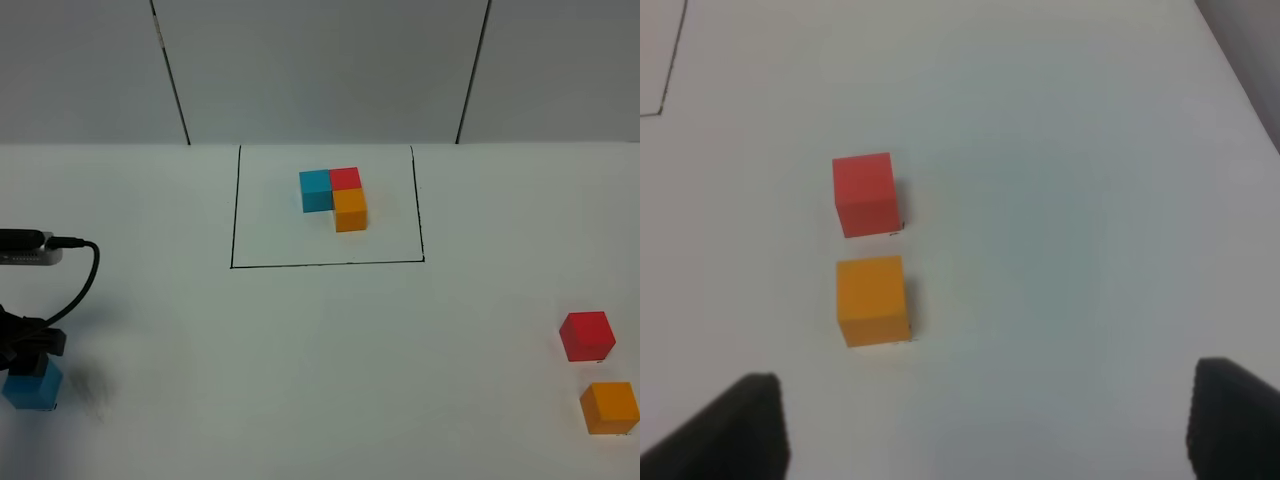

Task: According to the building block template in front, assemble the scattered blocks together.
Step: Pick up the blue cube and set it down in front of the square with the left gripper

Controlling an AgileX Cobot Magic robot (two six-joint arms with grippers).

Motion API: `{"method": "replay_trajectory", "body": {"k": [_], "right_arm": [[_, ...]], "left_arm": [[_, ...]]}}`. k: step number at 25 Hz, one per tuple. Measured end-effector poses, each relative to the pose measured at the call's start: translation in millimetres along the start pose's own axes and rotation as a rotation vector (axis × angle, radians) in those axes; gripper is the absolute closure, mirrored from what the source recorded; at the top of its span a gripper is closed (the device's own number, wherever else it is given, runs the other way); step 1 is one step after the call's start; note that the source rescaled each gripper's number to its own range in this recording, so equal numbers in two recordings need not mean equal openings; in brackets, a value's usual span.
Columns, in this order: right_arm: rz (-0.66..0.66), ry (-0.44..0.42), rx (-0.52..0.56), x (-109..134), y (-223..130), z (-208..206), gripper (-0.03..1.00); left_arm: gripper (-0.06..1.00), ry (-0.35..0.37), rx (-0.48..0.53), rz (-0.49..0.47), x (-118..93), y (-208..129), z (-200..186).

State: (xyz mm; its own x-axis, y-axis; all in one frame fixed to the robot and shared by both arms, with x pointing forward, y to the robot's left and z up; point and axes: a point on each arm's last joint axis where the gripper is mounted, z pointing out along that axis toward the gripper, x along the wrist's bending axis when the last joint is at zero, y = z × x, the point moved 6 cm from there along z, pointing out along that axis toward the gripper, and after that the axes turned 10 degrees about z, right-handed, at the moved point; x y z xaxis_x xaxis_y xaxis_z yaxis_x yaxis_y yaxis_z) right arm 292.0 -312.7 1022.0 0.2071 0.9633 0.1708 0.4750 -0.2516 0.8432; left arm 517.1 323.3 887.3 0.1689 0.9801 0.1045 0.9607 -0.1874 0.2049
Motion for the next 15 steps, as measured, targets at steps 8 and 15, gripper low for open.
{"method": "replay_trajectory", "body": {"k": [8, 15], "right_arm": [[0.000, 0.000, 0.000, 0.0, 0.0, 0.0, 0.31], [0.000, 0.000, 0.000, 0.0, 0.0, 0.0, 0.31]], "left_arm": [[0.01, -0.021, -0.004, -0.001, -3.1, 0.5, 0.0], [0.01, -0.021, 0.000, 0.001, -3.1, 0.0, 0.0]]}}
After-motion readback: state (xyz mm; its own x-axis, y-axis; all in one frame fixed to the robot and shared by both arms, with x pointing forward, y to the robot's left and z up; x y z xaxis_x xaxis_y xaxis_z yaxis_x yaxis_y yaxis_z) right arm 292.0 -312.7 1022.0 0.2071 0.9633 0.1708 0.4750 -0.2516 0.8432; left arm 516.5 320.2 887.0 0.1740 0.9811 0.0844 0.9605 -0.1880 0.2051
